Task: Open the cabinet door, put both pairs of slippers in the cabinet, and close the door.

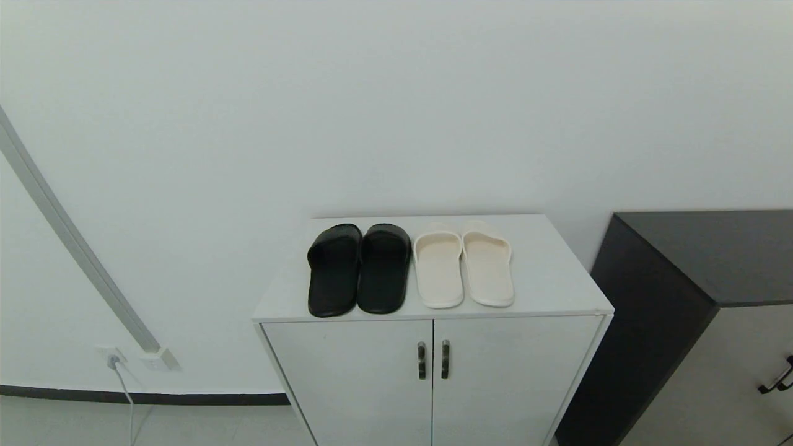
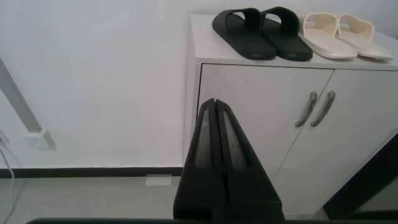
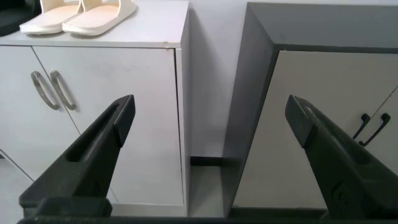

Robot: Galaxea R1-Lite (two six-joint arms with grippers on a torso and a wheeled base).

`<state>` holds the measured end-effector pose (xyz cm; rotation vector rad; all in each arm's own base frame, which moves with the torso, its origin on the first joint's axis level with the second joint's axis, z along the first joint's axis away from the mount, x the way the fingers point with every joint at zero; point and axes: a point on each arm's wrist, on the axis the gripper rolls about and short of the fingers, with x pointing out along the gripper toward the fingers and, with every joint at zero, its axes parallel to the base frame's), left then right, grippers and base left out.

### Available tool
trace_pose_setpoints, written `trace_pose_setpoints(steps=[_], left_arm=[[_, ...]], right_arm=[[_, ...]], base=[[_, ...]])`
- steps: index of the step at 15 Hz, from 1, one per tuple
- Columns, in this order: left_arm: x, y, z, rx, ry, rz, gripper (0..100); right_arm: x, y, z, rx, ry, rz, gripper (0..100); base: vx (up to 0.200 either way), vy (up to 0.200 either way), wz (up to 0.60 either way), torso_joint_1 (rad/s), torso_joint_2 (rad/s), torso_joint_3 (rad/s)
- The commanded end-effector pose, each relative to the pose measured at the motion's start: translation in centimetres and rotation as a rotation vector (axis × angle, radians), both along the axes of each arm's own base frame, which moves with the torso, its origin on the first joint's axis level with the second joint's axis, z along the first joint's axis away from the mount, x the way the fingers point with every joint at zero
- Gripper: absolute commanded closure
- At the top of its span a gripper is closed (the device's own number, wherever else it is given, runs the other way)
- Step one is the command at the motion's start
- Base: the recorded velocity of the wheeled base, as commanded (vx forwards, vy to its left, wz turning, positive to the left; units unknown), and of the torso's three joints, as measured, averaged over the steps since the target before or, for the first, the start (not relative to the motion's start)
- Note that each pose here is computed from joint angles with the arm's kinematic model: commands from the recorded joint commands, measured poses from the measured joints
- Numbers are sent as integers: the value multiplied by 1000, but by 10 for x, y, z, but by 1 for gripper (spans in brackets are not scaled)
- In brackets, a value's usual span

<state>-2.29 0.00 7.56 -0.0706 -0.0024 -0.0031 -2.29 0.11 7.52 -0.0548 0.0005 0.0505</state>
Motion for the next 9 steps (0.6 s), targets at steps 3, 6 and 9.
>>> trace_pose_setpoints(steps=[3, 6, 9], left_arm=[[0, 0, 0, 5, 1, -2, 100], [0, 0, 0, 3, 1, -3, 100], [0, 0, 0, 5, 1, -3, 100]], right_arm=[[0, 0, 0, 4, 1, 3, 0], [1, 1, 0, 3, 9, 29, 0], [-16, 0, 60, 44, -172, 33, 0]], base=[[0, 0, 0, 0, 0, 0], [0, 0, 0, 0, 0, 0], [0, 0, 0, 0, 0, 0]])
